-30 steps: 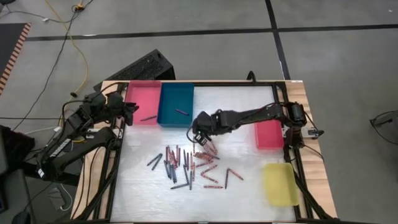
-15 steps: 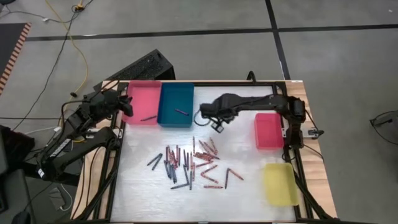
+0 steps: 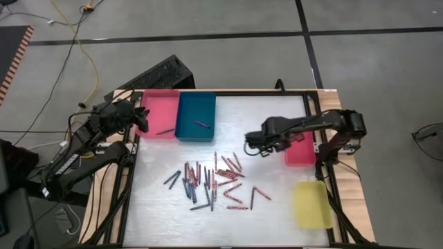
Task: Sort crayons
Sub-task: Put the red crayon into the small red bin
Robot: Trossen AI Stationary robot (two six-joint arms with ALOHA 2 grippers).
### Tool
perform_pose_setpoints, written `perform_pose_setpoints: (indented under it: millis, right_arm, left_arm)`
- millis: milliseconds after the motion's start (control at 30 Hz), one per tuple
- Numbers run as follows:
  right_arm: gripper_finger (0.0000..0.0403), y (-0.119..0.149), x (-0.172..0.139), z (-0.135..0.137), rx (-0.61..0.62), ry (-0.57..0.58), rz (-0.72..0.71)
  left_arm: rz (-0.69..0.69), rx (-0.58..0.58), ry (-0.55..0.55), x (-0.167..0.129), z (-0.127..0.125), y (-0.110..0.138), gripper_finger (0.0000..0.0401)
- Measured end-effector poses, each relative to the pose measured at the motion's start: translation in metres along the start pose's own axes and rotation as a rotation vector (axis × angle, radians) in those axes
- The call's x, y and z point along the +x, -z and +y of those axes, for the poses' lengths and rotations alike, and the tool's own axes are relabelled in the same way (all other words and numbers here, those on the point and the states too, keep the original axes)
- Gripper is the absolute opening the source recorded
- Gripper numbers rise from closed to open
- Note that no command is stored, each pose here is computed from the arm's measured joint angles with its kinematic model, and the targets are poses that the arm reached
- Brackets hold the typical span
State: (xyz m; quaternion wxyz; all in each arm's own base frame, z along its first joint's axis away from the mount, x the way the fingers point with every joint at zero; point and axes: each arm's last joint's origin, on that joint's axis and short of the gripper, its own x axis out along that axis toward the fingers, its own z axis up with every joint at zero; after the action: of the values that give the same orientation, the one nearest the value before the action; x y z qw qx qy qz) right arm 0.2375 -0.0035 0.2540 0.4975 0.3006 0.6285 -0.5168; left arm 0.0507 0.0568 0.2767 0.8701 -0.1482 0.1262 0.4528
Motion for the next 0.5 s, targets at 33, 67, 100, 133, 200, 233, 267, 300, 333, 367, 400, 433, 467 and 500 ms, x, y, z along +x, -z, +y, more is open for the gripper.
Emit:
perform_pose_setpoints:
  millis: [33, 67, 100, 133, 200, 233, 267, 300, 333, 367, 400, 433, 467, 500]
  right_arm:
    - [0.0, 0.004, 0.007, -0.004, 0.017, 0.024, 0.008]
    - [0.0, 0.007, 0.012, -0.006, 0.032, 0.041, 0.011]
    - [0.0, 0.009, 0.016, -0.009, 0.044, 0.043, 0.014]
    - [0.0, 0.011, 0.02, -0.011, 0.049, 0.047, 0.026]
    - [0.0, 0.014, 0.024, -0.019, 0.056, 0.05, 0.041]
    - [0.0, 0.014, 0.027, -0.024, 0.064, 0.056, 0.046]
    - [0.0, 0.014, 0.033, -0.028, 0.072, 0.069, 0.053]
    - [0.0, 0.013, 0.037, -0.031, 0.083, 0.073, 0.059]
    - [0.0, 0.012, 0.043, -0.033, 0.096, 0.064, 0.061]
    - [0.0, 0.011, 0.048, -0.035, 0.107, 0.055, 0.064]
    - [0.0, 0.009, 0.053, -0.038, 0.114, 0.047, 0.067]
    - [0.0, 0.007, 0.059, -0.039, 0.116, 0.027, 0.067]
    - [0.0, 0.005, 0.064, -0.04, 0.114, -0.002, 0.066]
    - [0.0, 0.002, 0.07, -0.04, 0.11, -0.033, 0.062]
  left_arm:
    - [0.0, -0.009, -0.006, 0.0, 0.0, 0.0, 0.011]
    - [-0.001, -0.02, -0.016, 0.0, 0.001, 0.0, 0.011]
    - [-0.002, -0.03, -0.027, 0.0, 0.001, 0.0, 0.011]
    - [-0.003, -0.044, -0.034, 0.0, 0.001, 0.0, 0.011]
    - [-0.004, -0.067, -0.034, 0.0, 0.001, 0.0, 0.011]
    - [-0.002, -0.068, -0.034, 0.0, 0.001, 0.0, 0.011]
    - [-0.001, -0.067, -0.035, 0.0, 0.001, 0.001, 0.011]
    - [0.0, -0.063, -0.036, 0.0, 0.001, 0.001, 0.011]
    - [0.0, -0.062, -0.037, 0.0, 0.001, 0.001, 0.011]
    - [-0.002, -0.063, -0.04, 0.0, 0.001, 0.0, 0.011]
    - [-0.006, -0.068, -0.05, 0.0, 0.002, 0.0, 0.011]
    - [-0.014, -0.073, -0.064, 0.0, 0.002, 0.0, 0.011]
    - [-0.021, -0.079, -0.079, 0.0, 0.002, -0.001, 0.011]
    - [-0.027, -0.083, -0.093, 0.0, 0.003, -0.001, 0.011]
